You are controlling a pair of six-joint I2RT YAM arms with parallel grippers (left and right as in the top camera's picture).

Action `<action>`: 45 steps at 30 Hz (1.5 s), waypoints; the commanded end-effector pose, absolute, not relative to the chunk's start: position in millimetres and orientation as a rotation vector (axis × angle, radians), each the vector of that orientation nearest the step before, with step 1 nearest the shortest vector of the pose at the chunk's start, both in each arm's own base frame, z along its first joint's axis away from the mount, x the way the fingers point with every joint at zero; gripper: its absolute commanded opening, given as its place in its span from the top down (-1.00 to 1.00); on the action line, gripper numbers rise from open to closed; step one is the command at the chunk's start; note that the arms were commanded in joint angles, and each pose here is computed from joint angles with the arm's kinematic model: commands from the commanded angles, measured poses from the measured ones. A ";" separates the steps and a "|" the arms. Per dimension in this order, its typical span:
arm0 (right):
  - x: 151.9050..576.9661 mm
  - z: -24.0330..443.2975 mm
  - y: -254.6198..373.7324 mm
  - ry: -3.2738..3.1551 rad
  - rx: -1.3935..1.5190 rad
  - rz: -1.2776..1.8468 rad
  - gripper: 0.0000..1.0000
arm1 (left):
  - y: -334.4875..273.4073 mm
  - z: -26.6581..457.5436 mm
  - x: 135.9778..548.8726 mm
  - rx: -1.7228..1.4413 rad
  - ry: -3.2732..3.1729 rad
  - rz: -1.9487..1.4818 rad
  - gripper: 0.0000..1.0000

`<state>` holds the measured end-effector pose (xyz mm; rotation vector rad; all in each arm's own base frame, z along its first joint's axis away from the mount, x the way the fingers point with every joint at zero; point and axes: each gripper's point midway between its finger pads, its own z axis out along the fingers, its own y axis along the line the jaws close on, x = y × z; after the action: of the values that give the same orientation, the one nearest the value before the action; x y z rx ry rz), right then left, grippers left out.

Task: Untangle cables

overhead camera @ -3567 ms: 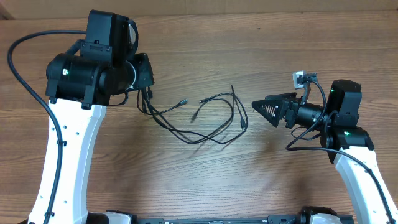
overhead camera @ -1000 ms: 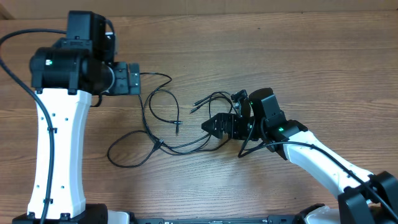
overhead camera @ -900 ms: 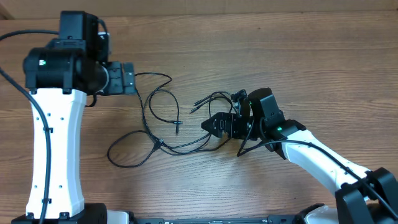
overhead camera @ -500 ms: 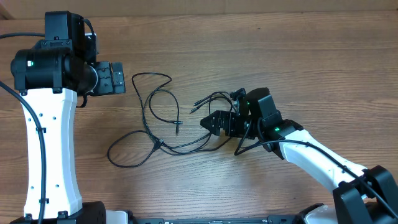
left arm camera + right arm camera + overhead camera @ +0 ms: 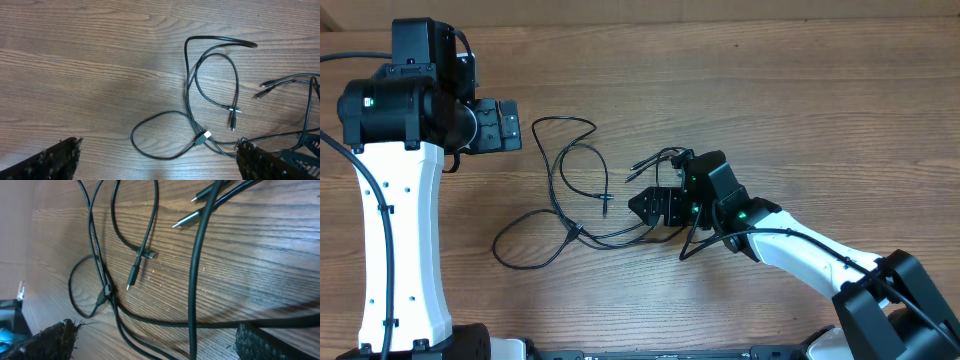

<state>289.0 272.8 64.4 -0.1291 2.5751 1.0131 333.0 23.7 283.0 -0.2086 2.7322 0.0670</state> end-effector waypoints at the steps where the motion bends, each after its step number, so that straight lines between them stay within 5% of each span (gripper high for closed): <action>1: 288.1 48.9 274.6 2.599 -0.125 0.964 -1.00 | 25.0 280.6 334.2 -0.195 2.740 0.082 -0.99; 6: 289.1 35.0 279.5 2.625 -0.070 0.976 -0.93 | 25.0 280.6 334.2 -0.195 2.740 0.082 -1.00; 18: 287.2 31.4 283.7 2.634 -0.076 1.010 0.13 | 24.9 280.6 334.2 -0.195 2.740 0.082 -0.99; 26: 282.5 29.9 283.9 2.655 -0.080 1.023 0.31 | 25.0 280.6 334.2 -0.195 2.740 0.082 -1.00; 33: 279.9 29.2 284.1 2.666 -0.084 1.031 0.92 | 24.9 280.6 334.2 -0.195 2.740 0.082 -0.99; 45: 277.3 27.0 282.4 2.684 -0.078 1.023 0.92 | 25.0 280.6 334.2 -0.195 2.740 0.082 -0.99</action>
<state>280.4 280.7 29.2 -0.0695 2.6758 1.0171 332.9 23.7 282.8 -0.2087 2.7326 0.0675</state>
